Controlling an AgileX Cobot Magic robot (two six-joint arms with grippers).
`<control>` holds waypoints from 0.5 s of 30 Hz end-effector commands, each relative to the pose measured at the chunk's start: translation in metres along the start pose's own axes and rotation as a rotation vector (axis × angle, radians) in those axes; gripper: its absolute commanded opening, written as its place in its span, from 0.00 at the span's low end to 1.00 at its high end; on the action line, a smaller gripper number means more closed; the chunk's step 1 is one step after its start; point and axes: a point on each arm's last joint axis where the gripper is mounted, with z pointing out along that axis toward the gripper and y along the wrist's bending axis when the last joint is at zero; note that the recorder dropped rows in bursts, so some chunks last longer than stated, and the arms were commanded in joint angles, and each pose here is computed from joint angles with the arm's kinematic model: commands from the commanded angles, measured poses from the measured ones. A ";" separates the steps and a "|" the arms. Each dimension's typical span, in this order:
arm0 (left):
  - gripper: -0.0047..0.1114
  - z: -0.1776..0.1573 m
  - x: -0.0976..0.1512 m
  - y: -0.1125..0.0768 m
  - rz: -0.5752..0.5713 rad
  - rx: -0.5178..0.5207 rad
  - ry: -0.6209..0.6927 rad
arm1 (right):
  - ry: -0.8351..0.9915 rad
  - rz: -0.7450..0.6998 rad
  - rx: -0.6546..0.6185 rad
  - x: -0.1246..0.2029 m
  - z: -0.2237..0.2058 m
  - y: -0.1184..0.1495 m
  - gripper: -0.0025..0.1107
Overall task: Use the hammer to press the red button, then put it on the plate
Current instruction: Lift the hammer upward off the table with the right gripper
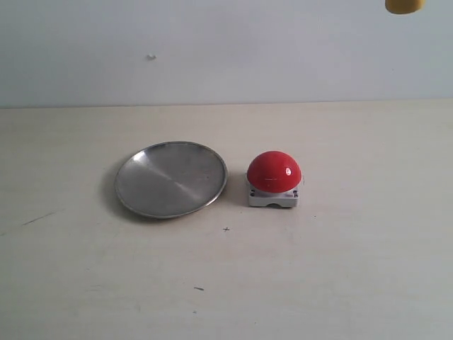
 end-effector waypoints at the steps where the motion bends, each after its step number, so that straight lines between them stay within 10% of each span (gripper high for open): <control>1: 0.04 0.000 0.000 0.000 0.000 0.005 0.002 | -0.239 -0.001 -0.056 -0.009 -0.041 -0.017 0.02; 15: 0.04 0.000 0.000 0.000 0.000 0.005 0.002 | -0.390 0.000 -0.409 0.075 -0.101 -0.050 0.02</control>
